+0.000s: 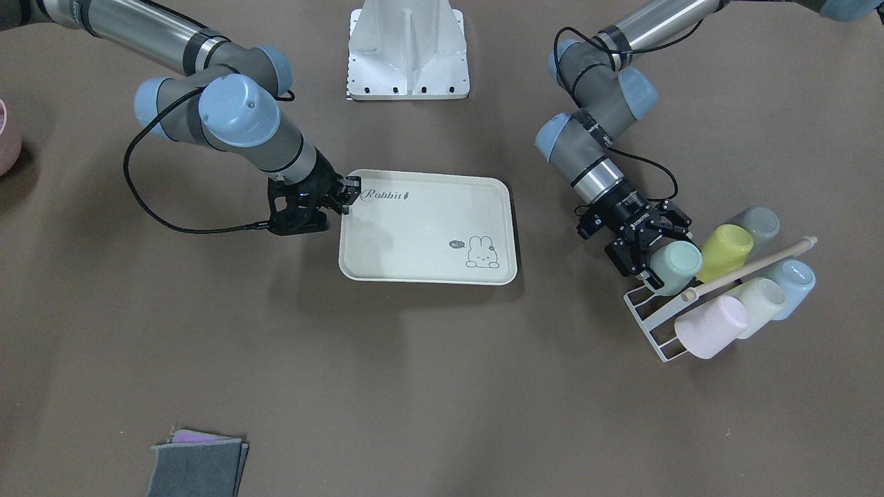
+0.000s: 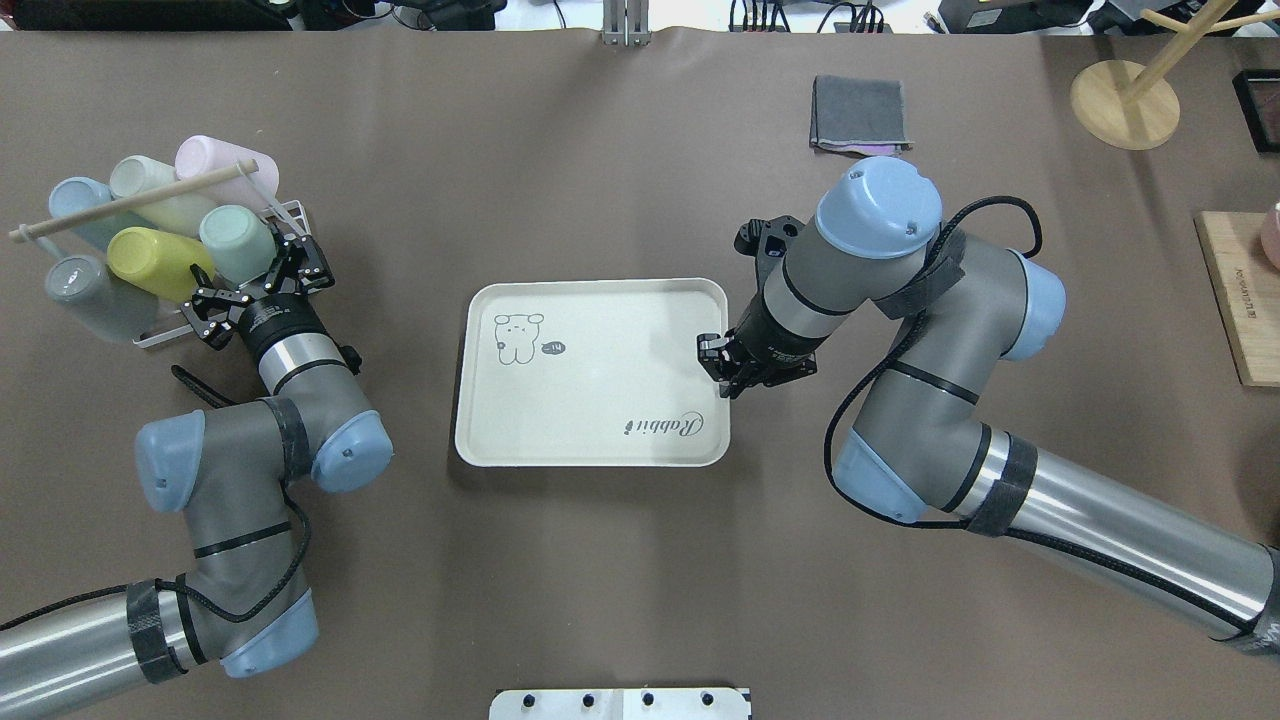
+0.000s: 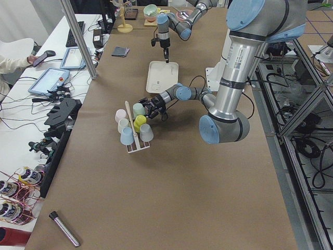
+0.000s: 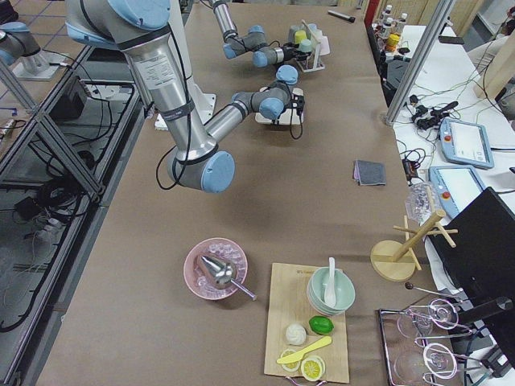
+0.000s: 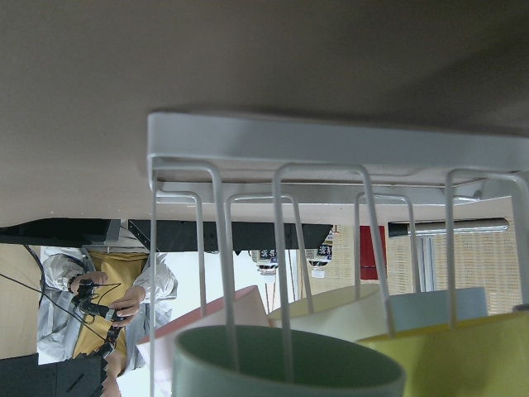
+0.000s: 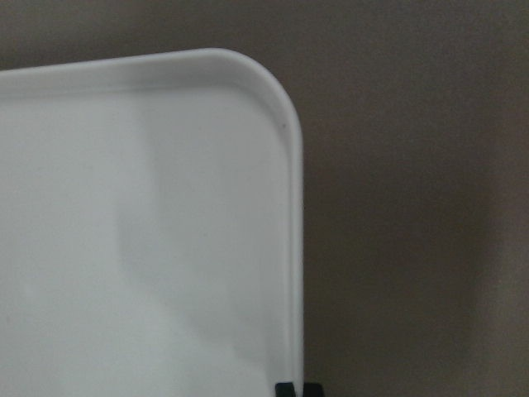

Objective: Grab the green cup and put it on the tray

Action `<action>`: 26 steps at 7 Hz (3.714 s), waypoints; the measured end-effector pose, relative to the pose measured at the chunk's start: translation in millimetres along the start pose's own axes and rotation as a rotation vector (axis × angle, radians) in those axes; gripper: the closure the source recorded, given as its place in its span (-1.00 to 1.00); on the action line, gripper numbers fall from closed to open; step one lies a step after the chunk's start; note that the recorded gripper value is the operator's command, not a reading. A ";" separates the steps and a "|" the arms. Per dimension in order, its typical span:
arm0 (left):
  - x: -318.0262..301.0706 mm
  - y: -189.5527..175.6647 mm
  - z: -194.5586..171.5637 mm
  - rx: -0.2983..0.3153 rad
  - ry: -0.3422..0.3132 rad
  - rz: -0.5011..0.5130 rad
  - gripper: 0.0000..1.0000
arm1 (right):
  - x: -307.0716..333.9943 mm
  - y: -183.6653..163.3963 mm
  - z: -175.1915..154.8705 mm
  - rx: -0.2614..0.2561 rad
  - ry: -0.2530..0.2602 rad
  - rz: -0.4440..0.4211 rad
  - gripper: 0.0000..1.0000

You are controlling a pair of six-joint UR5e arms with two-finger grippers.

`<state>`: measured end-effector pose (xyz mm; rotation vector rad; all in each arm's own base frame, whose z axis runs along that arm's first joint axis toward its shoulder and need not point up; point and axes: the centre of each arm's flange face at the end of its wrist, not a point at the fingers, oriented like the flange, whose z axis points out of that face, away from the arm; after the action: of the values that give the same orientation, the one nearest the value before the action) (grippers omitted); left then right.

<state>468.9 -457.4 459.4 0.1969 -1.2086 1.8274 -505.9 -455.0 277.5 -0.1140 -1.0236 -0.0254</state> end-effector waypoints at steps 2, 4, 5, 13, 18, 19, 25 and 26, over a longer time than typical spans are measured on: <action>0.1 -1.9 1.0 -0.002 0.002 0.006 -0.94 | -1.6 0.1 7.9 0.005 -0.015 -0.009 -0.71; -2.4 -1.2 -0.2 -0.001 0.000 0.015 -0.64 | 2.8 -2.5 7.3 0.013 -0.026 -0.014 -0.91; -3.6 -0.8 -0.8 -0.001 -0.002 0.021 -0.19 | 7.6 -8.8 0.9 0.022 -0.029 -0.011 -0.92; -11.8 88.1 -17.2 -0.029 -0.072 -0.041 0.32 | 306.4 -75.3 -169.9 0.153 0.181 -0.292 -0.98; -22.7 193.5 -49.4 0.077 -0.248 -0.447 0.40 | 490.7 -29.8 -236.5 0.044 0.202 0.159 -0.99; -29.9 187.9 -52.9 0.198 -0.307 -0.584 0.48 | 512.6 -20.1 -239.8 0.042 0.196 0.202 -0.99; -82.3 121.9 -112.4 1.362 -0.193 -1.610 0.62 | 564.0 2.5 -256.1 0.051 0.225 0.124 -0.99; -85.1 94.9 -121.8 1.512 -0.142 -1.687 0.71 | 566.5 3.9 -256.7 0.052 0.225 0.127 -0.99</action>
<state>486.5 -421.2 287.8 1.5662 0.6188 0.6867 7.6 -460.3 628.4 -0.1261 -0.7897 0.1021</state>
